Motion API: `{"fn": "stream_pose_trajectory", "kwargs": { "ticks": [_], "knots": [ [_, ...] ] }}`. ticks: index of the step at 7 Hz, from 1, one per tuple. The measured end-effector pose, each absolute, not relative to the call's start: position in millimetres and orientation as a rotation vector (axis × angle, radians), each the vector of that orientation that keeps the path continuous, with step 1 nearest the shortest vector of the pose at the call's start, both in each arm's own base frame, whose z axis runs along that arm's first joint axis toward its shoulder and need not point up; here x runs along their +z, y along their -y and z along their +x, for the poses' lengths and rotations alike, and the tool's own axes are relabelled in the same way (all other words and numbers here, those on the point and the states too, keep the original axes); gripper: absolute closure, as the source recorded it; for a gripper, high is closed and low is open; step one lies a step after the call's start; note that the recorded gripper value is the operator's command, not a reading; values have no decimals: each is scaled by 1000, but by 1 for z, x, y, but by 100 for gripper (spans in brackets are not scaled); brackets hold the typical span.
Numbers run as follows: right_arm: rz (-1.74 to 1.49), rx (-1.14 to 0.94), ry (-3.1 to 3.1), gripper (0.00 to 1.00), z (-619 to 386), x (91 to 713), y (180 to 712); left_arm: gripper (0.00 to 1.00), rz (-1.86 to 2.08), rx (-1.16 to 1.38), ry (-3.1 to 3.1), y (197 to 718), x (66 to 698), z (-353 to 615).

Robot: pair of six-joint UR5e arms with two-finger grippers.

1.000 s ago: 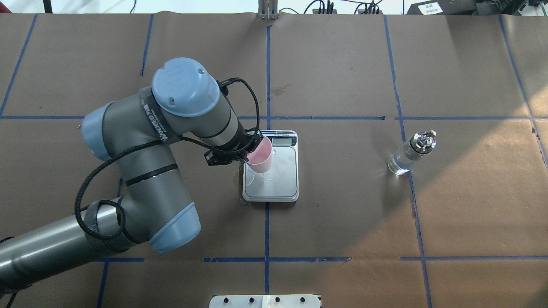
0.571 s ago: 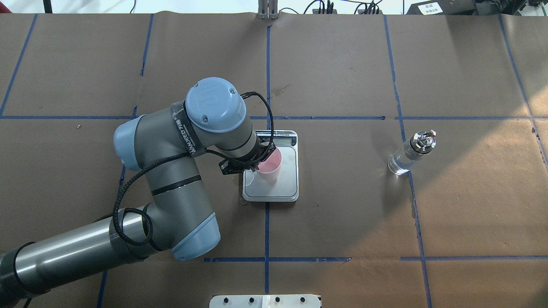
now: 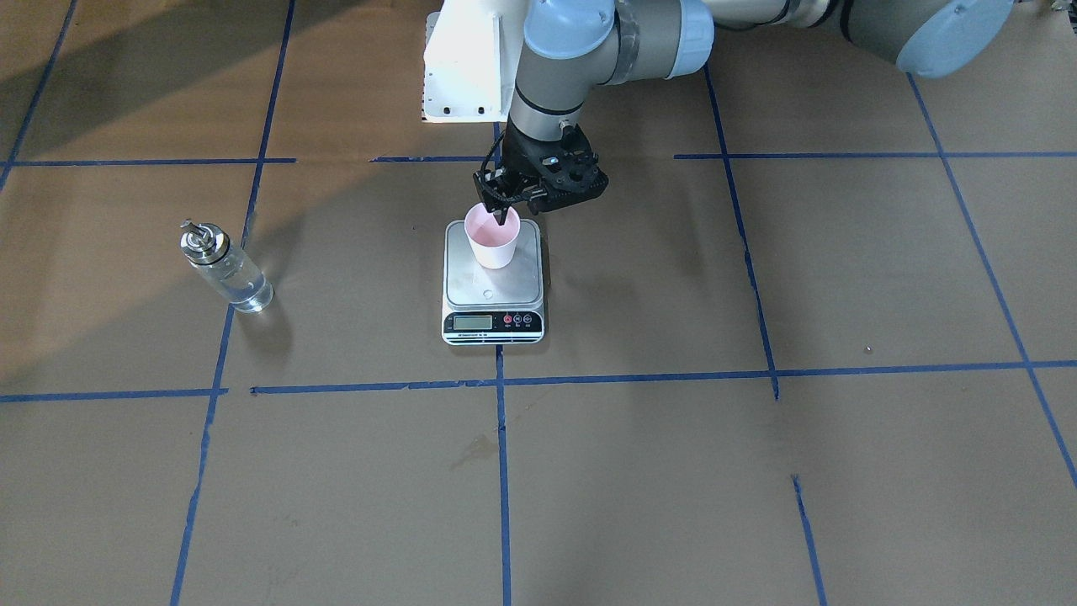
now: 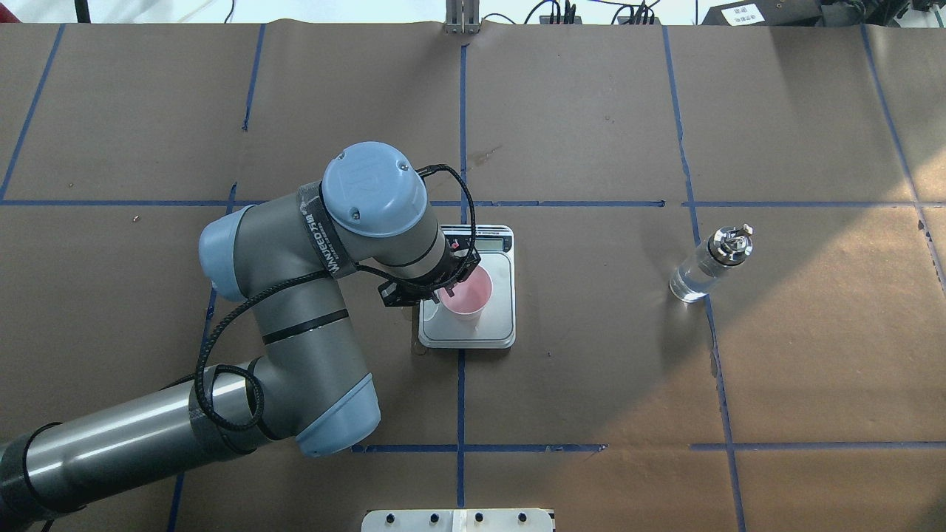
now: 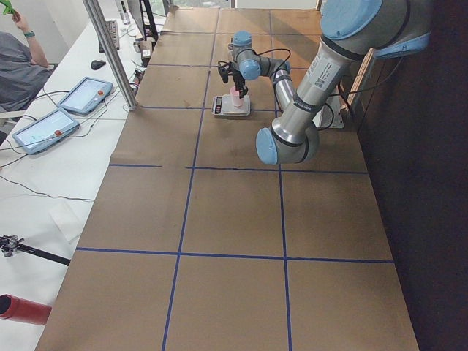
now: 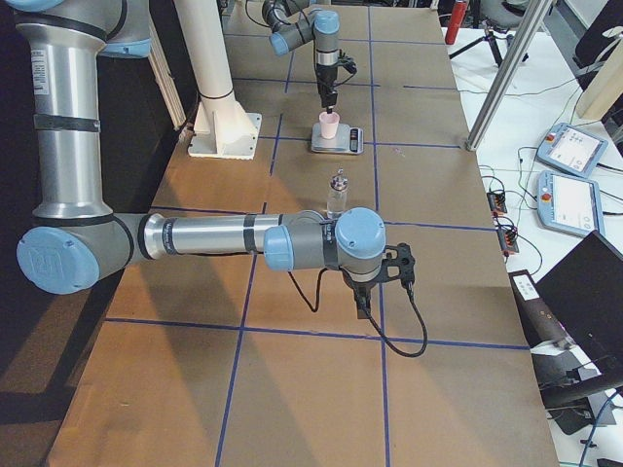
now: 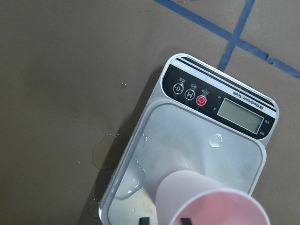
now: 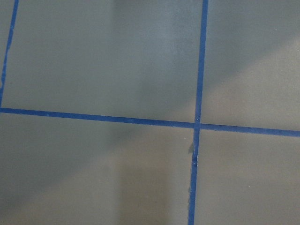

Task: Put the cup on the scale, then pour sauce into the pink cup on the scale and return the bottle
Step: 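Open the left gripper and withdraw it while the right gripper reaches toward the glass bottle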

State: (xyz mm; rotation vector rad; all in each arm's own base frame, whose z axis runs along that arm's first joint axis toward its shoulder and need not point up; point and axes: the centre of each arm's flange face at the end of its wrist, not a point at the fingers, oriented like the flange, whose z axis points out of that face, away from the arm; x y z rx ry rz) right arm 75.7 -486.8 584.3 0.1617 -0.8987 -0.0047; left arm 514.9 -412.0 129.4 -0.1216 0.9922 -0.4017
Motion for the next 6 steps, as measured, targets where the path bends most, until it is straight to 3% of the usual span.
{"fn": "stream_pose_trajectory", "kwargs": {
  "ticks": [3,6],
  "knots": [
    [129,99,931,0,1,470,450,0,28,-301,-962,472,122,383],
    [142,170,883,0,-88,374,379,0,233,-64,-845,519,193,253]
  ]
}}
